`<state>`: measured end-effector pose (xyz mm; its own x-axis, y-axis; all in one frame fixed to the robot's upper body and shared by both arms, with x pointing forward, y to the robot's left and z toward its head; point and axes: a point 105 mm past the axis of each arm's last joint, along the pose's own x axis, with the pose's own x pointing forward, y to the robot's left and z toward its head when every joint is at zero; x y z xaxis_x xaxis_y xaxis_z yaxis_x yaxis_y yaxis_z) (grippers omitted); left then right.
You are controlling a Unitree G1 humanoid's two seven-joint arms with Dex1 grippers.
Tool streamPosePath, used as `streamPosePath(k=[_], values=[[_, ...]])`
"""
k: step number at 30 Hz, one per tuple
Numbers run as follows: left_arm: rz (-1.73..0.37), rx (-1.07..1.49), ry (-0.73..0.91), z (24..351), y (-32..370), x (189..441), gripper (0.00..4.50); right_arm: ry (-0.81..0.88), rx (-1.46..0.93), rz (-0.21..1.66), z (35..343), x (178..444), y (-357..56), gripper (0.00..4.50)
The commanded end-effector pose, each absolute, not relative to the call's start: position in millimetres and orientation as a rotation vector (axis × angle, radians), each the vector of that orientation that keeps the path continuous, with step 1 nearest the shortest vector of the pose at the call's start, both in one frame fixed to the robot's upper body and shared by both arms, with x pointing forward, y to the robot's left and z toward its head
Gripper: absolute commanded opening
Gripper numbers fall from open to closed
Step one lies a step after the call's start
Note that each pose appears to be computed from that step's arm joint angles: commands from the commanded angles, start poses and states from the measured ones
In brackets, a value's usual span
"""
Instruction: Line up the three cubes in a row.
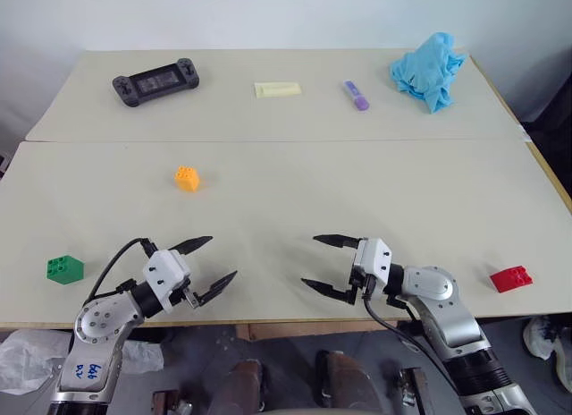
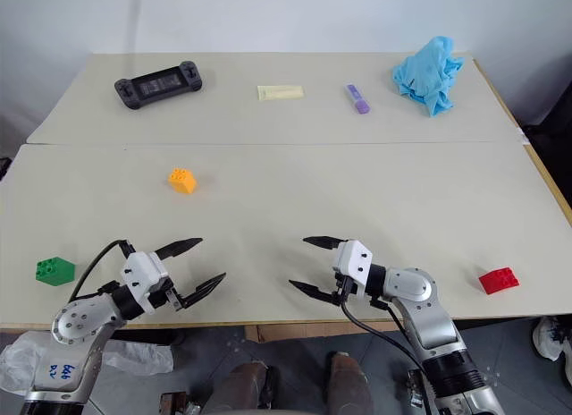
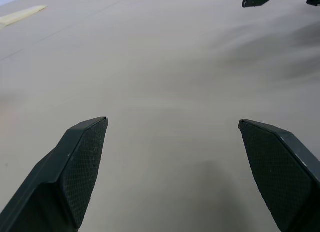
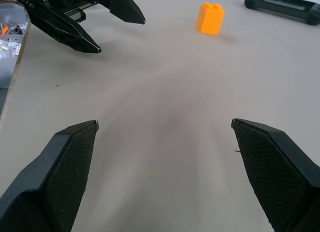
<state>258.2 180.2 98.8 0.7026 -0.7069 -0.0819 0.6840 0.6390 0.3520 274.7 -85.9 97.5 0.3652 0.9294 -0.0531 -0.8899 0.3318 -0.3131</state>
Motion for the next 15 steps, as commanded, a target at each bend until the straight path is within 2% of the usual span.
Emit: streamPosePath(k=[1, 8, 13, 15], values=[[-0.790, 0.411, -0.085, 106, 181, 258, 4.46, -0.196, -0.301, 1.184, 107, 273, -83, 4.50], [-0.845, 0.243, -0.122, 123, 175, 258, 4.46, -0.220, -0.309, 1.101, 119, 277, -98, 4.50], [-0.995, 0.208, -0.140, 135, 146, 260, 4.46, -0.238, -0.272, 0.909, 173, 269, -151, 4.50], [-1.038, 0.199, -0.137, 136, 137, 261, 4.46, -0.185, -0.267, 0.884, 181, 258, -168, 4.50]])
